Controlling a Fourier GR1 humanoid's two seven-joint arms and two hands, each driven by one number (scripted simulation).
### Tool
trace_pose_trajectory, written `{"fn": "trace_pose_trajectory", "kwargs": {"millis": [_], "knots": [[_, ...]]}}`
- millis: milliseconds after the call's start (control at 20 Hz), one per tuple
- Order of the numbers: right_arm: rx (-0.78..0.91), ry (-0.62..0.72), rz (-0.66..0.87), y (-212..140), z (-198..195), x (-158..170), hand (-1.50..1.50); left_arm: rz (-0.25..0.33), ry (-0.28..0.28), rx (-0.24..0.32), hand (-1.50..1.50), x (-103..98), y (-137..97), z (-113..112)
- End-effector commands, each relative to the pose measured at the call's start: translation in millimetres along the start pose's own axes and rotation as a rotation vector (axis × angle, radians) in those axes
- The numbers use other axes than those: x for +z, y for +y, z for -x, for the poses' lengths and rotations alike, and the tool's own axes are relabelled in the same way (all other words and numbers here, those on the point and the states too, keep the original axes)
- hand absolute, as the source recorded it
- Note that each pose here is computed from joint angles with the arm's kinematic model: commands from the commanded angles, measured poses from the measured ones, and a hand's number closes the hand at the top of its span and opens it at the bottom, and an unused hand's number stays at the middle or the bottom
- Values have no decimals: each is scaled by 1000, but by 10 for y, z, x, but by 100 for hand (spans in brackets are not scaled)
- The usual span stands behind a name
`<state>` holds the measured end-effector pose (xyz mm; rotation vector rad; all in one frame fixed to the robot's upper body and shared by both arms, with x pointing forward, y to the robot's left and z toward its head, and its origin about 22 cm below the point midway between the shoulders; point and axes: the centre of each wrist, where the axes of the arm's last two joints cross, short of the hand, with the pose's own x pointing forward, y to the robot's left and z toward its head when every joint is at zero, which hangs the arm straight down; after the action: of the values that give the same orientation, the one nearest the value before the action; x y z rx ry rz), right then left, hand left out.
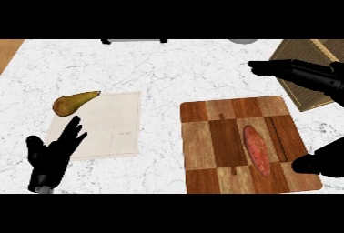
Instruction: Pick the sweet potato from the cutting board and place it in the basket
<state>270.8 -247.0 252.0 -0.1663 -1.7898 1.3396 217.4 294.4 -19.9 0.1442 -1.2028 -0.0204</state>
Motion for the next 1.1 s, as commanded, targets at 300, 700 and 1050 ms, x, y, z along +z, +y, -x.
{"fn": "trace_pose_trajectory", "kwargs": {"millis": [300,700,1050], "knots": [[241,188,-335,-1043,-263,347,-150,2,168,-18,0,42,-42,304],[276,231,-445,-1266,-233,415,-150,15,169,-25,0,47,-21,355],[228,204,-453,-910,-76,338,-150,19,177,-11,0,124,-45,396]]}}
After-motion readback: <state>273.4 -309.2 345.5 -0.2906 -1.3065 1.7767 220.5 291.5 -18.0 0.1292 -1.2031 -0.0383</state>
